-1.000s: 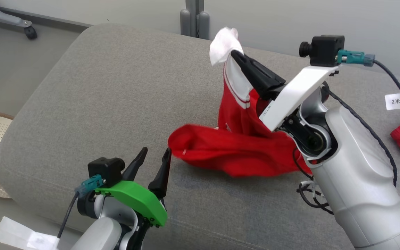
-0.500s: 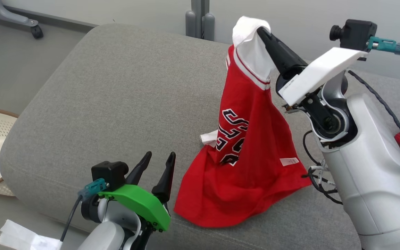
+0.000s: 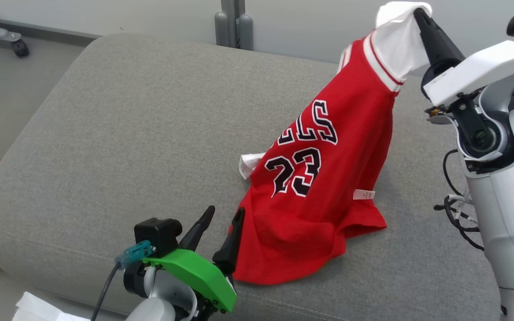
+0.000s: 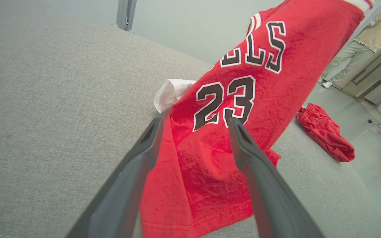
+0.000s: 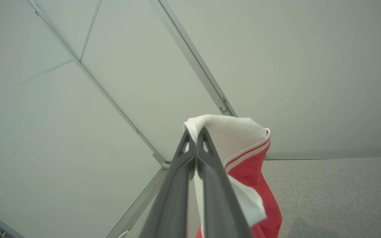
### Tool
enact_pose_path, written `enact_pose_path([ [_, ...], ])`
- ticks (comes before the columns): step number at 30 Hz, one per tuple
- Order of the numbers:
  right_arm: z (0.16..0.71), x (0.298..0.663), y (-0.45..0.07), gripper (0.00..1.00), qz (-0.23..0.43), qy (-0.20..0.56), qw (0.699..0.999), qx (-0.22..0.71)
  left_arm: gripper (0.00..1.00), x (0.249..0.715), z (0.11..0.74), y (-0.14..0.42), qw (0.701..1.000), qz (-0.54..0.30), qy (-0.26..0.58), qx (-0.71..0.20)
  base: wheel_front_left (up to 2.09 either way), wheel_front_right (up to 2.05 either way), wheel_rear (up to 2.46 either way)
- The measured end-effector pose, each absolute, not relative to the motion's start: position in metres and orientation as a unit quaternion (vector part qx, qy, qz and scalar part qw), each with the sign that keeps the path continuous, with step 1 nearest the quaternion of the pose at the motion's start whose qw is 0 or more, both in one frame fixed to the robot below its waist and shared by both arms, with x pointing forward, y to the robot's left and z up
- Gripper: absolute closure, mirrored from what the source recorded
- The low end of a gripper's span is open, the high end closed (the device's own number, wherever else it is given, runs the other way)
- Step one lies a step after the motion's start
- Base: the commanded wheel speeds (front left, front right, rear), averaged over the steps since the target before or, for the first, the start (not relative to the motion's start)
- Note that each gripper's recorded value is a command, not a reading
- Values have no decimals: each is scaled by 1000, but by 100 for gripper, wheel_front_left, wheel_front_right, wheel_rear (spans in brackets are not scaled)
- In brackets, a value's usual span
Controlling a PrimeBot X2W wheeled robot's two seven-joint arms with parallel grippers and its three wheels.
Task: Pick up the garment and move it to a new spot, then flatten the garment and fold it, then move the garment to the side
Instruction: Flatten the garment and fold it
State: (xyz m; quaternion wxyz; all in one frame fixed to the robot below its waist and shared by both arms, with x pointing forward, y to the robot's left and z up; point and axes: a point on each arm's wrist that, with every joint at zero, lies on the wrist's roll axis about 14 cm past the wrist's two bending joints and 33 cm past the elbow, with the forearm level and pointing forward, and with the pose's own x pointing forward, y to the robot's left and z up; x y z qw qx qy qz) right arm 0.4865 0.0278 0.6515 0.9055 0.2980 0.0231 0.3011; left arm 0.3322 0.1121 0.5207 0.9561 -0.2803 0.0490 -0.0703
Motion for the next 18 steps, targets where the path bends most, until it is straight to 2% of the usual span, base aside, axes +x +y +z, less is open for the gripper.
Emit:
enact_pose_path([
  [5, 642, 499, -4, 100, 260, 23, 921, 288, 0, 331, 521, 72, 939, -126, 67, -312, 0, 0, 0],
  [11, 618, 504, -21, 100, 236, 48, 926, 290, 0, 324, 515, 21, 913, -207, 101, -336, 0, 0, 0],
  [18, 605, 509, -35, 100, 222, 55, 928, 294, 0, 326, 483, -6, 900, -244, 161, -322, 0, 0, 0],
])
